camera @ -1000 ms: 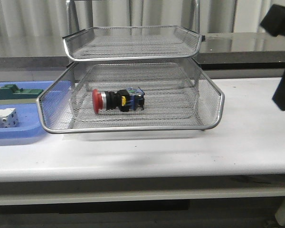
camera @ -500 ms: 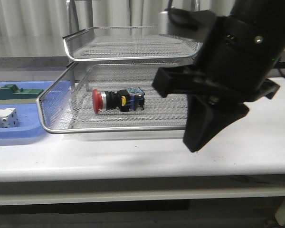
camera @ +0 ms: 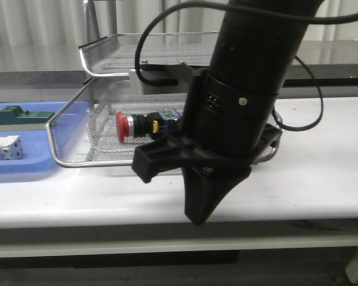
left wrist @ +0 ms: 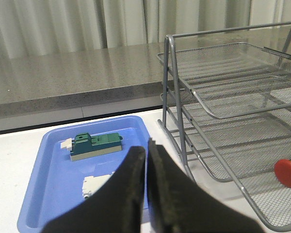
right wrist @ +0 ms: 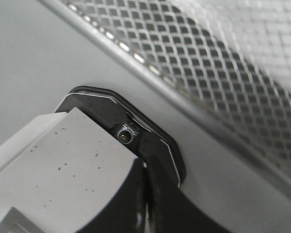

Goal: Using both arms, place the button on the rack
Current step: 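Move the right gripper down to the front edge of the middle tray, then push the middle tray back into the rack with the right gripper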

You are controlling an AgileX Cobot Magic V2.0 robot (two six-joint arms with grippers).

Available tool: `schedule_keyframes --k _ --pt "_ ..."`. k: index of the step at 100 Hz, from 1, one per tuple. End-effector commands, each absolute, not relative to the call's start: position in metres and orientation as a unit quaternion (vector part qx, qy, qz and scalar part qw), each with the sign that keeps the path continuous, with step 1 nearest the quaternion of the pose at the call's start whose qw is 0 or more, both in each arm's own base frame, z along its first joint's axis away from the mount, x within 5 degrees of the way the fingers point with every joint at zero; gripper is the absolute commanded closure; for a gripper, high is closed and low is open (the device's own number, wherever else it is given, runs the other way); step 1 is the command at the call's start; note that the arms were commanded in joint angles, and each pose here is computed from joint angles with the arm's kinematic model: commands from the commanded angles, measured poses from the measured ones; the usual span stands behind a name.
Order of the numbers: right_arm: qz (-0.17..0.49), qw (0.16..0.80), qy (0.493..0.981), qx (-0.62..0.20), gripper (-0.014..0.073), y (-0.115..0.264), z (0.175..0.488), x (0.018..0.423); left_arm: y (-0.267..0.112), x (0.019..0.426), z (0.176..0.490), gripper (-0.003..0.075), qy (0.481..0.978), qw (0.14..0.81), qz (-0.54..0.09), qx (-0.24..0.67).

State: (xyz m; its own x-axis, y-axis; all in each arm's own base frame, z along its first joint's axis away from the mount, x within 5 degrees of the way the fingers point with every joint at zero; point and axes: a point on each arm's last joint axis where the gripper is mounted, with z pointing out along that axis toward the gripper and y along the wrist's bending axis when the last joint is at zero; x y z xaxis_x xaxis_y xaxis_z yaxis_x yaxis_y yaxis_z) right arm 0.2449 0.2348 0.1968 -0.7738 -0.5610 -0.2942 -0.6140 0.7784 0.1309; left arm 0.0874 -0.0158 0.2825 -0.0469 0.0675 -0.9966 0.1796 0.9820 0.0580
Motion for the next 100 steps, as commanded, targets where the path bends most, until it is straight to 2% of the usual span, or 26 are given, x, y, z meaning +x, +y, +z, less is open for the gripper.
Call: schedule_keyframes --k 1,39,56,100 --pt "0.114 0.167 0.922 -0.331 0.0661 0.24 0.216 0.252 -0.013 0.088 0.298 0.0716 0.692 0.718 -0.038 0.062" --pt "0.084 0.229 0.9 -0.362 0.0661 0.243 0.225 0.27 -0.013 0.088 0.298 0.0716 0.692 0.718 -0.038 0.062" --pt "0.086 0.255 0.897 -0.351 0.0661 0.239 0.228 0.28 -0.013 0.088 0.298 0.0716 0.692 0.718 -0.039 0.063" --pt "0.064 0.293 0.904 -0.305 0.0661 0.222 0.24 0.339 -0.013 0.088 0.298 0.0716 0.692 0.718 -0.039 0.063"
